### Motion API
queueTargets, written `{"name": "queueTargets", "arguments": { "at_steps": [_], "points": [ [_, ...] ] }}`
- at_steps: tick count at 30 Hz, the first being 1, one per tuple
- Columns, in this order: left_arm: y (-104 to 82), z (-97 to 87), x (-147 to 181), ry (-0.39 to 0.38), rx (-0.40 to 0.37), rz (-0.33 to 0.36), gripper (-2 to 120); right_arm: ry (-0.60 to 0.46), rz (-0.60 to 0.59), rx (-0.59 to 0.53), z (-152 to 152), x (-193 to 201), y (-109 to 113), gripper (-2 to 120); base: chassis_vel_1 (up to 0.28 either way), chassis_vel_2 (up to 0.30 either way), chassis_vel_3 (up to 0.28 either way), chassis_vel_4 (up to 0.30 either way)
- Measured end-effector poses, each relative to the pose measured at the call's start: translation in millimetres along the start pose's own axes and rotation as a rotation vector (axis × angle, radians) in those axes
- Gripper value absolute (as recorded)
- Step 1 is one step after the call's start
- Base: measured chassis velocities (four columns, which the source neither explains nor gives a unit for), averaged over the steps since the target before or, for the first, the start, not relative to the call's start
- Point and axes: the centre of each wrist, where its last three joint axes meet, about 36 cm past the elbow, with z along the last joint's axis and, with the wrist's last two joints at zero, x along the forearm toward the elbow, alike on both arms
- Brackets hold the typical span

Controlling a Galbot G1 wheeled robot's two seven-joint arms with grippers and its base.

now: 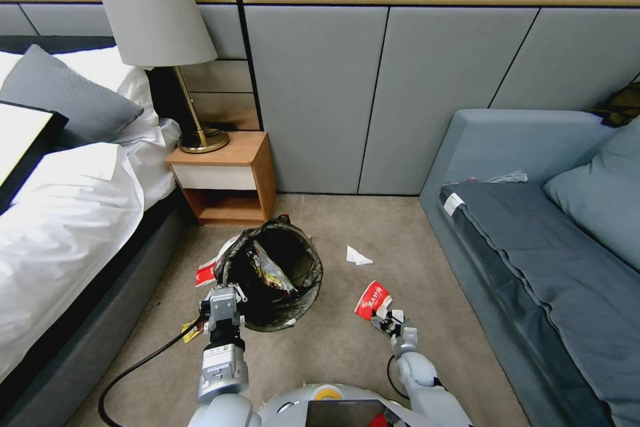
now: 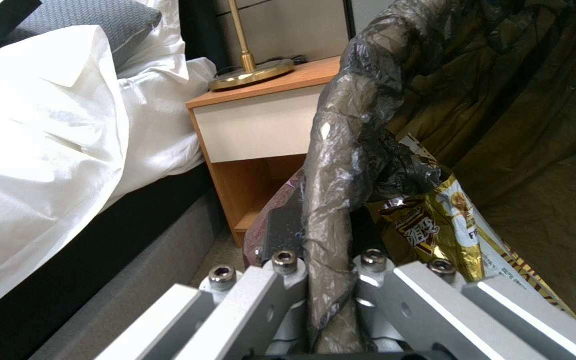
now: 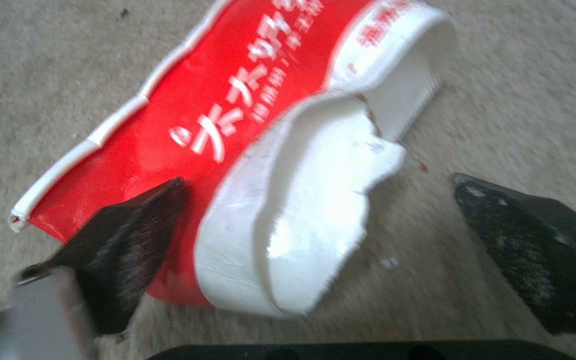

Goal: Pick up the trash bin, then pick up the garbage from the floor and place it into the trash bin.

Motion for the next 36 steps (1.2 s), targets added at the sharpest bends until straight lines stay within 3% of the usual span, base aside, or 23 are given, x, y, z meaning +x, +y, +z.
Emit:
{"name": "queueTargets", "arguments": {
  "at_steps": [29,36],
  "points": [
    [-0.1,0.2,0,-0.003,-0.002,0.002,0,-0.031,0.004,0.043,-8,-5,-11,25,0.000,0.000,0.000,0.000],
    [-0.6,-0.1,0,-0.004,0.000,0.003,0,-0.047,0.008,0.056,-12,-3,-13,19,0.000,0.000,0.000,0.000]
  ]
}}
